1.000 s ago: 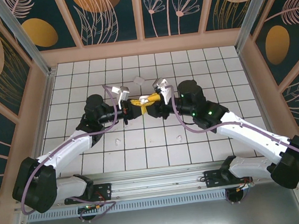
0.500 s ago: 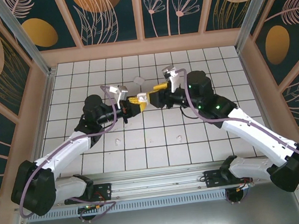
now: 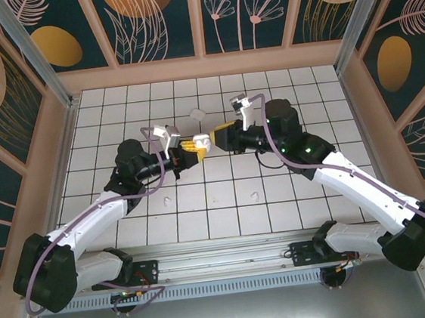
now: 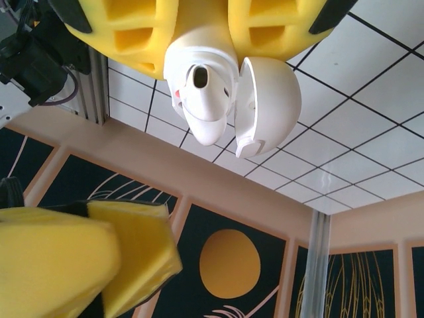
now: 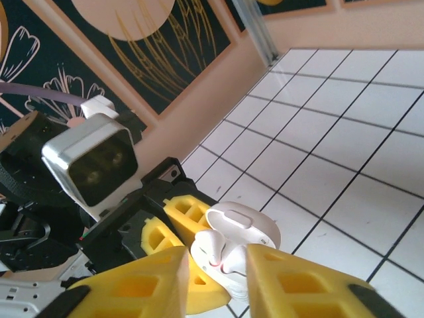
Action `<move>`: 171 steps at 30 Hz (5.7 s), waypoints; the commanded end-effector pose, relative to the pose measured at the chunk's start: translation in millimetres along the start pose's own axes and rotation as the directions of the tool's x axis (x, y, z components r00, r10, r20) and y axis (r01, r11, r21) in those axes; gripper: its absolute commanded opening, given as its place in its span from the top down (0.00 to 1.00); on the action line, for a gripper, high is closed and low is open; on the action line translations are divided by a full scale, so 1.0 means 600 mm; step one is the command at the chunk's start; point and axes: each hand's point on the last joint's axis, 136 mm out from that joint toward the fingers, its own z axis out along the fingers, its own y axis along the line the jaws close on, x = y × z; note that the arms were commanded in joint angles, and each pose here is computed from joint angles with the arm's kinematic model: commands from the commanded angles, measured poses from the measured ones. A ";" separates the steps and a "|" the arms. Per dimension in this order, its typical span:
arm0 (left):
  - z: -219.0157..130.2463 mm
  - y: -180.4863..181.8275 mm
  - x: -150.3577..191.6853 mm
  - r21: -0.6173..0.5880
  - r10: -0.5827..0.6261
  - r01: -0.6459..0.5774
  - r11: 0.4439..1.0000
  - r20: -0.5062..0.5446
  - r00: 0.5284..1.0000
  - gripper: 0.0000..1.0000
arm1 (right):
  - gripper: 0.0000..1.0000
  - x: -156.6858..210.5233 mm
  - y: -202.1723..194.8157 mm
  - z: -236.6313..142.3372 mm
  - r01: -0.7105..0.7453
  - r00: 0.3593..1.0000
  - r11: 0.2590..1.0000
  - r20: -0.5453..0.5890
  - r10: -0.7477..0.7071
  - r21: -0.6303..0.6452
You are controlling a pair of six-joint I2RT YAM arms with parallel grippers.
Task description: Insert the wireless bluetooth earbuds into the charging case
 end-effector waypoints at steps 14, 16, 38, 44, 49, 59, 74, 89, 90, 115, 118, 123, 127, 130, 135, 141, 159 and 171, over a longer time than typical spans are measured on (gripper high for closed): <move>-0.022 -0.043 -0.034 0.051 0.231 -0.237 0.970 0.099 0.968 1.00 | 0.84 0.058 -0.001 0.040 -0.060 0.989 0.996 -0.137 0.050 -0.067; -0.020 -0.041 -0.030 0.049 0.236 -0.241 0.969 0.090 0.968 1.00 | 0.84 0.049 0.001 0.031 -0.047 0.992 0.997 -0.119 0.040 -0.055; -0.017 -0.049 -0.001 0.117 0.255 -0.257 0.959 0.030 0.967 1.00 | 0.52 0.014 0.009 0.044 -0.118 0.979 0.971 -0.189 0.078 -0.210; -0.004 -0.042 0.008 0.149 0.200 -0.197 0.969 -0.001 0.980 1.00 | 0.60 0.021 0.030 0.059 -0.155 0.965 0.937 -0.251 0.076 -0.313; 0.007 -0.030 0.010 0.148 0.156 -0.151 0.977 -0.022 0.987 1.00 | 0.65 0.028 0.050 0.049 -0.172 0.958 0.909 -0.280 0.064 -0.379; 0.013 -0.014 0.008 0.108 0.135 -0.132 0.985 -0.020 0.991 1.00 | 0.65 0.040 0.049 0.034 -0.169 0.951 0.919 -0.302 0.058 -0.356; 0.014 -0.016 -0.037 0.103 0.013 -0.018 0.994 0.045 0.999 1.00 | 0.82 0.054 -0.014 0.039 -0.090 0.976 0.979 -0.210 0.051 -0.182; 0.018 0.038 -0.055 -0.078 -0.028 0.032 0.996 0.056 0.998 1.00 | 0.62 -0.007 -0.052 -0.013 0.032 0.999 0.998 0.039 -0.034 0.047; 0.015 0.048 -0.049 -0.114 -0.030 0.036 0.993 0.050 0.998 1.00 | 0.59 -0.022 -0.057 -0.026 0.032 0.996 0.996 0.075 -0.038 0.079; -0.117 0.393 0.154 -0.597 -0.581 0.501 0.627 0.070 0.811 1.00 | 0.49 0.074 -0.296 -0.080 -0.366 0.930 0.842 0.128 0.344 0.396; -0.130 0.427 0.213 -0.657 -0.654 0.524 0.542 0.062 0.754 1.00 | 0.49 0.088 -0.300 -0.073 -0.372 0.927 0.843 0.107 0.360 0.389; -0.136 0.449 0.270 -0.706 -0.718 0.532 0.467 0.049 0.695 1.00 | 0.49 0.113 -0.309 -0.068 -0.382 0.921 0.839 0.081 0.382 0.387; -0.142 0.458 0.302 -0.739 -0.748 0.518 0.432 0.028 0.663 1.00 | 0.48 0.126 -0.312 -0.063 -0.389 0.917 0.839 0.067 0.394 0.380; -0.153 0.457 0.323 -0.767 -0.766 0.499 0.403 0.015 0.642 0.99 | 0.49 0.128 -0.314 -0.058 -0.390 0.915 0.842 0.056 0.399 0.373; -0.165 0.461 0.314 -0.800 -0.750 0.452 0.394 0.004 0.661 0.83 | 0.48 0.126 -0.320 -0.046 -0.389 0.914 0.845 0.040 0.403 0.367; -0.172 0.467 0.271 -0.822 -0.706 0.393 0.414 -0.017 0.708 0.67 | 0.48 0.123 -0.326 -0.025 -0.382 0.914 0.854 0.008 0.406 0.354; -0.225 0.430 0.137 -0.883 -0.533 0.207 0.421 -0.056 0.844 0.42 | 0.47 0.080 -0.377 0.179 -0.093 0.946 0.878 -0.233 0.224 0.469; -0.188 0.429 0.130 -0.817 -0.527 0.282 0.503 -0.031 0.850 0.42 | 0.43 0.074 -0.508 0.322 0.077 0.923 0.807 -0.348 0.165 0.585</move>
